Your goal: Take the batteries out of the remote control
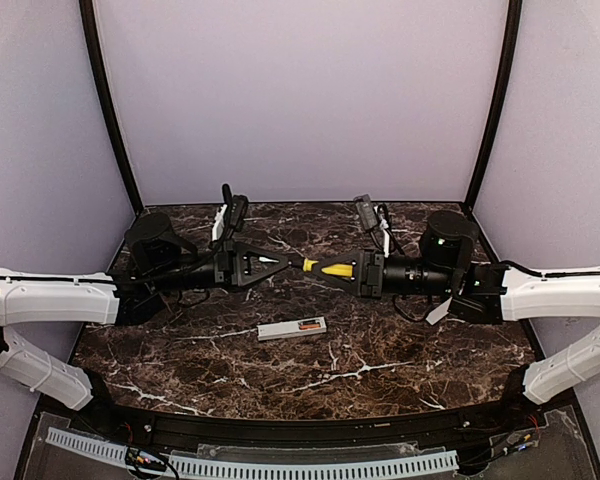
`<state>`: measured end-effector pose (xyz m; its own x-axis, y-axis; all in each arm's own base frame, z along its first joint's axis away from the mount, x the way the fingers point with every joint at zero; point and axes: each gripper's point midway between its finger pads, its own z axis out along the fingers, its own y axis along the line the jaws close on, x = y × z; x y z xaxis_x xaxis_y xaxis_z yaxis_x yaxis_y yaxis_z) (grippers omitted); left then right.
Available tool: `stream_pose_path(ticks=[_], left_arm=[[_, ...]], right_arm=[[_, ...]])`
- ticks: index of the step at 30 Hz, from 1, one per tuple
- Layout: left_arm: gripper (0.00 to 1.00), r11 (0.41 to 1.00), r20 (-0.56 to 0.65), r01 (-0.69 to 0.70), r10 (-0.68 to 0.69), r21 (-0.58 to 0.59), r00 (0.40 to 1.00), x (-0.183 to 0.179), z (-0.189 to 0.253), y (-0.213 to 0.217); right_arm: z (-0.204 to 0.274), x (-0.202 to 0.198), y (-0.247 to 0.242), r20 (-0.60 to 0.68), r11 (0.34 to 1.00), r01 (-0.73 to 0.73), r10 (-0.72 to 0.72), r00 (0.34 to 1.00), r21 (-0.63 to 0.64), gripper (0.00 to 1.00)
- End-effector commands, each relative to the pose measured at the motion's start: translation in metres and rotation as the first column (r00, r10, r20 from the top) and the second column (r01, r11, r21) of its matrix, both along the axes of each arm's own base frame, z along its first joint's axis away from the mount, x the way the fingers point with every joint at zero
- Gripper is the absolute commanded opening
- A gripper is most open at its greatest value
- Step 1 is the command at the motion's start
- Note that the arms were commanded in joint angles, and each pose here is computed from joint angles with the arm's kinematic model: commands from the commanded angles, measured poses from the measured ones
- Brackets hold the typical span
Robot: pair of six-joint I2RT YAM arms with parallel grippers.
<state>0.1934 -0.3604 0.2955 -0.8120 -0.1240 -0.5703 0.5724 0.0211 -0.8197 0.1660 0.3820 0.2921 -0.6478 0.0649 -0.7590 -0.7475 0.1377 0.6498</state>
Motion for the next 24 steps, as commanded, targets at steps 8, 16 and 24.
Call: stream_pose_path(ticks=[8,16,24], left_arm=[[0.0,0.997,-0.027,-0.046,0.047,0.059,0.999,0.005,-0.019,0.004],[0.07,0.992,0.001,-0.064,0.065,0.104,0.998,0.005,-0.023,0.008],[0.61,0.961,0.115,-0.11,0.083,0.253,0.99,0.004,-0.033,0.022]], right_arm=[[0.033,-0.01,0.005,0.063,0.996,-0.038,0.033,0.997,0.078,0.05],[0.022,-0.009,0.005,0.033,0.999,-0.033,0.032,0.999,0.036,0.0],[0.005,-0.009,-0.006,0.002,0.999,0.002,-0.002,1.0,-0.047,0.0]])
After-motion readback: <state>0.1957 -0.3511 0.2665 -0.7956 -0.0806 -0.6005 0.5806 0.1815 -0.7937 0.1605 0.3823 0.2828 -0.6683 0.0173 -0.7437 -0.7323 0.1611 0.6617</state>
